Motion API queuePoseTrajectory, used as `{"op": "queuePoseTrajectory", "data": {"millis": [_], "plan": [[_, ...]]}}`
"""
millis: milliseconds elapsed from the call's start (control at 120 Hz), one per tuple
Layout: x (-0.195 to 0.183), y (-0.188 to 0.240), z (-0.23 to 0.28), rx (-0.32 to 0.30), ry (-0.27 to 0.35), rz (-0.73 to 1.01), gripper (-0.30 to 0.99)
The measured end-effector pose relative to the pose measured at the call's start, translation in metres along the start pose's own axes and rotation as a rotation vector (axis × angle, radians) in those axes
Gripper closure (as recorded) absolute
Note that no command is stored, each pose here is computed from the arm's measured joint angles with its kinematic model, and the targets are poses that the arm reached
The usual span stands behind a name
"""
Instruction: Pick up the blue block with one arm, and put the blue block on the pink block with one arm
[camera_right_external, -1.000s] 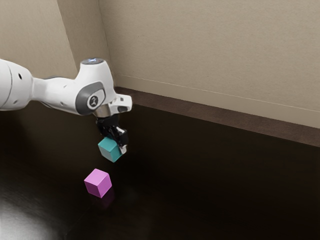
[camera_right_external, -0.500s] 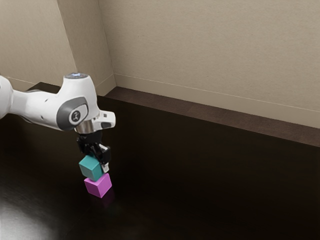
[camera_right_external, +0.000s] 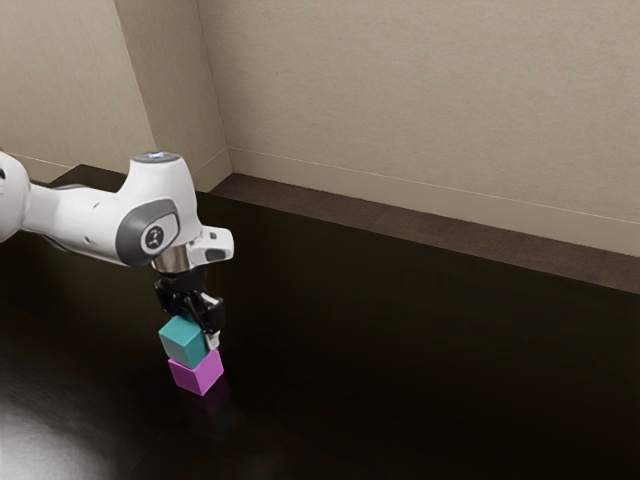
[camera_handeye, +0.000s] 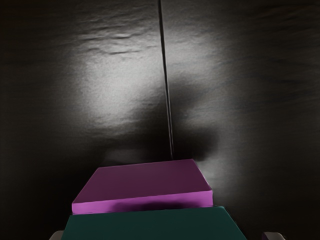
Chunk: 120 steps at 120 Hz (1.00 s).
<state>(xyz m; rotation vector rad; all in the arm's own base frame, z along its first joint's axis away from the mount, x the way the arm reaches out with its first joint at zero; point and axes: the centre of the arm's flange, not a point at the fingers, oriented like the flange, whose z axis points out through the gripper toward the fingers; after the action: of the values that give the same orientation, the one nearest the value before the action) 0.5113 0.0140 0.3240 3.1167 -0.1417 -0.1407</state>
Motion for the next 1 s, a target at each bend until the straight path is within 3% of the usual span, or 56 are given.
{"op": "queuePoseTrajectory", "data": {"millis": [300, 550, 1000], "plan": [[0.005, 0.004, -0.002, -0.013, 0.003, 0.001, 0.09], [0.036, -0.010, -0.114, 0.024, 0.121, 0.001, 0.03], [0.029, -0.016, -0.119, 0.018, 0.011, -0.010, 0.00]]}}
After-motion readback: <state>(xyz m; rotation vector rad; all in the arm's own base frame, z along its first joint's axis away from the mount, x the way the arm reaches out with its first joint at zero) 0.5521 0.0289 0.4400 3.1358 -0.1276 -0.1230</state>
